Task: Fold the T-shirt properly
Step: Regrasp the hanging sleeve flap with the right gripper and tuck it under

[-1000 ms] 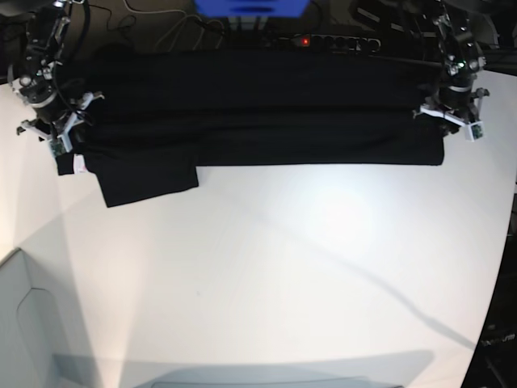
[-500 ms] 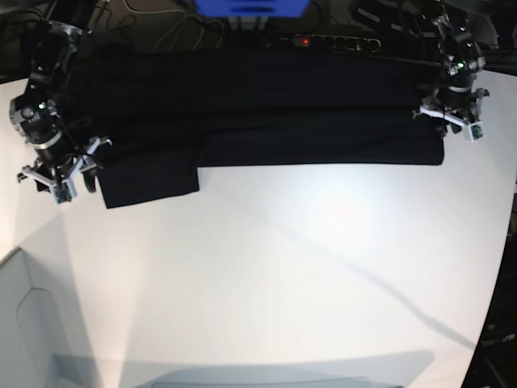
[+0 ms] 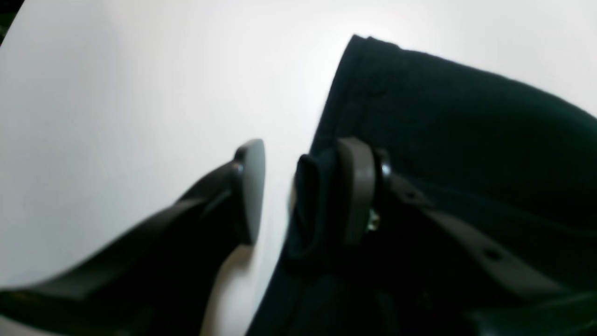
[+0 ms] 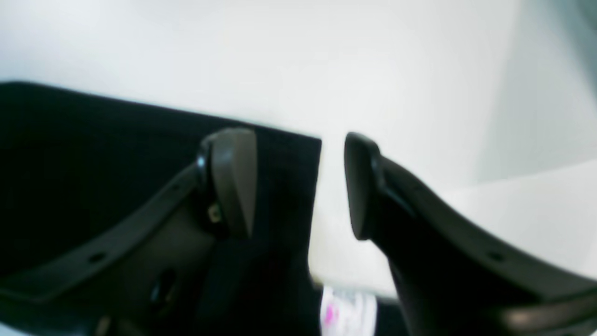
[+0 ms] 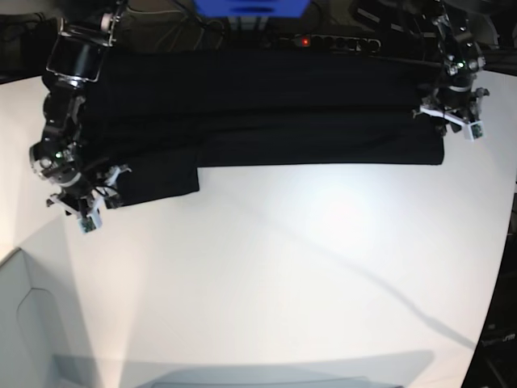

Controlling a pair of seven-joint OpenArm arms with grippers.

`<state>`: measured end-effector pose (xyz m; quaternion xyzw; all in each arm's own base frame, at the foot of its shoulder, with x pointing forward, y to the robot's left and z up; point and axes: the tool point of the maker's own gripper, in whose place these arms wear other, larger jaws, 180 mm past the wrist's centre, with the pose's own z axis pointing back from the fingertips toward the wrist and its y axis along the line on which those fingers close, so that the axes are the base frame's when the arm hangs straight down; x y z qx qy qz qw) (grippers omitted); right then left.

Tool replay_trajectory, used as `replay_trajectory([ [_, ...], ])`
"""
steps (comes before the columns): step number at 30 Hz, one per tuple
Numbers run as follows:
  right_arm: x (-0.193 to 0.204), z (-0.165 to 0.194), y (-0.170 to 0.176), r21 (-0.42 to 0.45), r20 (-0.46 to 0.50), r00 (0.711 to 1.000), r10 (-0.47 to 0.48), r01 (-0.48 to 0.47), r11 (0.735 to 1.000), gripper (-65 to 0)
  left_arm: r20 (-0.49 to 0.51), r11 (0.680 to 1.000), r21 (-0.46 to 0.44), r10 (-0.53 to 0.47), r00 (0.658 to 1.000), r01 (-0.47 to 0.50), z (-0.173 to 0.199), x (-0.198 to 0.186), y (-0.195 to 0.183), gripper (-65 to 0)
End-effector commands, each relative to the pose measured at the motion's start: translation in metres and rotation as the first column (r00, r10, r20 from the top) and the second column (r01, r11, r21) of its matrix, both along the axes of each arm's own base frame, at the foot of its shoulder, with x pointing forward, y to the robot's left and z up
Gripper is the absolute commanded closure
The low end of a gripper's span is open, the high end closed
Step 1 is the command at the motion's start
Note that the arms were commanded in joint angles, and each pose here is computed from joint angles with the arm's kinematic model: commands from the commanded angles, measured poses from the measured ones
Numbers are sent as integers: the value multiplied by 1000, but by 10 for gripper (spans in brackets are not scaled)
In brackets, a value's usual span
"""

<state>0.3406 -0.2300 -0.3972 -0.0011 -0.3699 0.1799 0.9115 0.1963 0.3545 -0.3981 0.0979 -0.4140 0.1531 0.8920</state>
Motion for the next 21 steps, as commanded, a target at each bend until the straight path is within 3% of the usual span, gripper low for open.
replay_trajectory([
  [1,14,12,-2,19,49,999,-2,2,1000,-309,29,1000,28,1,1000,-2,10,4,7,-244],
  [5,13,-9,-12,37,-19,1000,-21,22,999,-309,21,1000,28,0,1000,-1,9,1,7,-244],
  [10,8,-18,-11,52,-31,999,-22,24,998,-299,18,1000,28,0,1000,-1,9,-1,7,-244],
  [13,-5,-27,-10,53,-52,998,-21,23,998,-212,18,1000,28,1,1000,-1,8,-1,7,-244],
  [17,-11,-21,-11,37,-35,999,-18,19,999,0,18,1000,28,2,1000,-3,8,-1,8,-244],
  [21,-13,8,-9,-16,42,999,12,-11,1000,0,24,1000,31,0,1000,0,11,1,7,-244],
])
